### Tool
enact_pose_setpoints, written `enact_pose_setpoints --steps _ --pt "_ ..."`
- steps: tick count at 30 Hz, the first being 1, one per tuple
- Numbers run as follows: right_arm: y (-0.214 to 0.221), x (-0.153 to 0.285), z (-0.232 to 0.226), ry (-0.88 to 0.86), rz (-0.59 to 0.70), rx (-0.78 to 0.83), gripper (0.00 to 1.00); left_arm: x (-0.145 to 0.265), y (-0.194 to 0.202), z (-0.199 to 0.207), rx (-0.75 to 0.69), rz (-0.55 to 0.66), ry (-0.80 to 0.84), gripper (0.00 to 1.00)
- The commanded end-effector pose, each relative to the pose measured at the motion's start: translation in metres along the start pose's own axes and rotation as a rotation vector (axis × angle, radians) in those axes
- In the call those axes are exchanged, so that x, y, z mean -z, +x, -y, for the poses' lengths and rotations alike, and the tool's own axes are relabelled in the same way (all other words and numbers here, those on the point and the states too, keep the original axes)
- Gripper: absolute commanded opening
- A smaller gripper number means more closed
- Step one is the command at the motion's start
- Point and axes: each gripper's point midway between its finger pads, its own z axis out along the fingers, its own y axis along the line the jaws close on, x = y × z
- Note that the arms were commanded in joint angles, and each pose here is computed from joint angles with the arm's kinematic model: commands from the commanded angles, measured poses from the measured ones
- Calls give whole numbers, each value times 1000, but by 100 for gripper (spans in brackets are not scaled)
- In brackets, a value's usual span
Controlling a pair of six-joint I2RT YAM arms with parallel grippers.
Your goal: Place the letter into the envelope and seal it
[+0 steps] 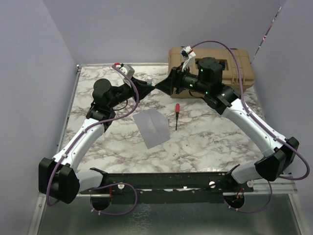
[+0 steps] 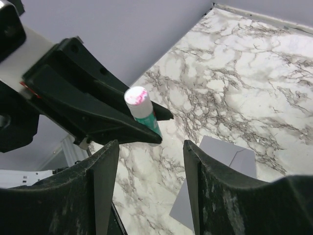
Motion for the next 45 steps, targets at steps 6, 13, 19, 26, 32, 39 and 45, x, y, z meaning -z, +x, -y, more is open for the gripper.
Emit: enact_pose_setpoints --steps 6,13,19,26,32,39,45 --pt "8 1 -6 -11 -108 -34 59 -4 12 -2 -215 -89 81 0" --pt "6 -15 -5 -30 -149 -50 57 -8 11 7 -213 -107 132 0" --pt "2 -22 0 -5 -146 -60 53 -6 16 5 -260 -133 137 0" --pt "10 -25 4 2 -218 -55 43 -5 15 4 -313 -143 136 0" --pt "22 -23 7 0 -281 -26 43 -5 9 5 -328 -133 129 0" --pt "19 -32 13 2 -256 -2 32 0 15 15 -330 -153 181 0" --pt "18 -41 11 -29 -262 1 31 1 18 15 -331 -161 189 0"
